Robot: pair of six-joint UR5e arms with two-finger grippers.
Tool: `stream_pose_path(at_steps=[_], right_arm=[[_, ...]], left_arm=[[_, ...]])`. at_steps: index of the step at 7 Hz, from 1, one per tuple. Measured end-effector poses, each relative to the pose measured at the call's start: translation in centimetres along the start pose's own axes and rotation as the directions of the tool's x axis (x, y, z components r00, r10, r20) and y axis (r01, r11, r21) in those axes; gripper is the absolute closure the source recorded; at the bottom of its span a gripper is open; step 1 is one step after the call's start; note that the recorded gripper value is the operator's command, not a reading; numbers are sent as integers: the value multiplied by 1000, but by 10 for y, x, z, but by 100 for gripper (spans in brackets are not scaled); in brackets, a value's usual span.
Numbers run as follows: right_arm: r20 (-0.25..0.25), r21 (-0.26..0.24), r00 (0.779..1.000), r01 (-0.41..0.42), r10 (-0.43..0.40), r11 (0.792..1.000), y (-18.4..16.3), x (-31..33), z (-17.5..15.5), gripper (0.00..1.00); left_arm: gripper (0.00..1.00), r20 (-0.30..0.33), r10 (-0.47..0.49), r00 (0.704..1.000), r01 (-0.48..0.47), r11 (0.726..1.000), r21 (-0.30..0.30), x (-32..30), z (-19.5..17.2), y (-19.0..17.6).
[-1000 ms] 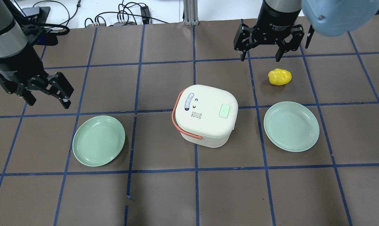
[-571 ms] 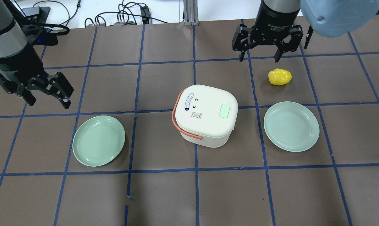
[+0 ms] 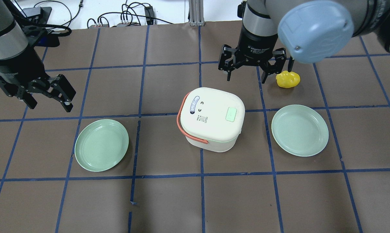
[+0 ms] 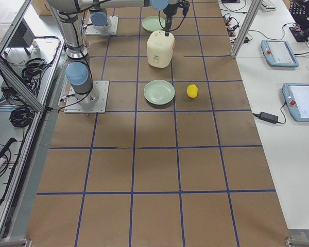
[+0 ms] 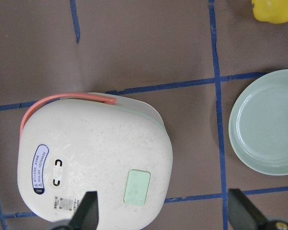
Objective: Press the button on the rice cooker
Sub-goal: 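Move the right gripper down over the rice cooker's green lid button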
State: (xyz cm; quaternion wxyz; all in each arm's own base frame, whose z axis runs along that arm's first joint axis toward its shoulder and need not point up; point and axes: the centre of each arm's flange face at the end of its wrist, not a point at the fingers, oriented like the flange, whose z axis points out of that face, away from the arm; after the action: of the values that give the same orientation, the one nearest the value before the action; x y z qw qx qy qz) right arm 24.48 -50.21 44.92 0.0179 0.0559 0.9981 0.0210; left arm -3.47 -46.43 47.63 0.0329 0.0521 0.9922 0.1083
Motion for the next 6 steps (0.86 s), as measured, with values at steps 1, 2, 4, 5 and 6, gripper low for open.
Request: stream_pose_path(at_steps=[1,2,4,5,6], right_arm=[[2,-1,1000,4,-4,1000,10,-2,14,78],[16,-17,1000,5,-5,1000,17,-2,27,84],[53,-59,999,4,-1,998,25,-4,44,86],[56,-72,998,5,-1,997,27,-4,50,87],[55,-80,999,8,-4,997,28,-4,54,87]], left_arm=[[0,0,0,1000,0,1000,0,0,0,0],[0,0,0,1000,0,1000,0,0,0,0],[0,0,0,1000,0,1000,0,0,0,0],[0,0,0,1000,0,1000,0,0,0,0],[0,0,0,1000,0,1000,0,0,0,0]])
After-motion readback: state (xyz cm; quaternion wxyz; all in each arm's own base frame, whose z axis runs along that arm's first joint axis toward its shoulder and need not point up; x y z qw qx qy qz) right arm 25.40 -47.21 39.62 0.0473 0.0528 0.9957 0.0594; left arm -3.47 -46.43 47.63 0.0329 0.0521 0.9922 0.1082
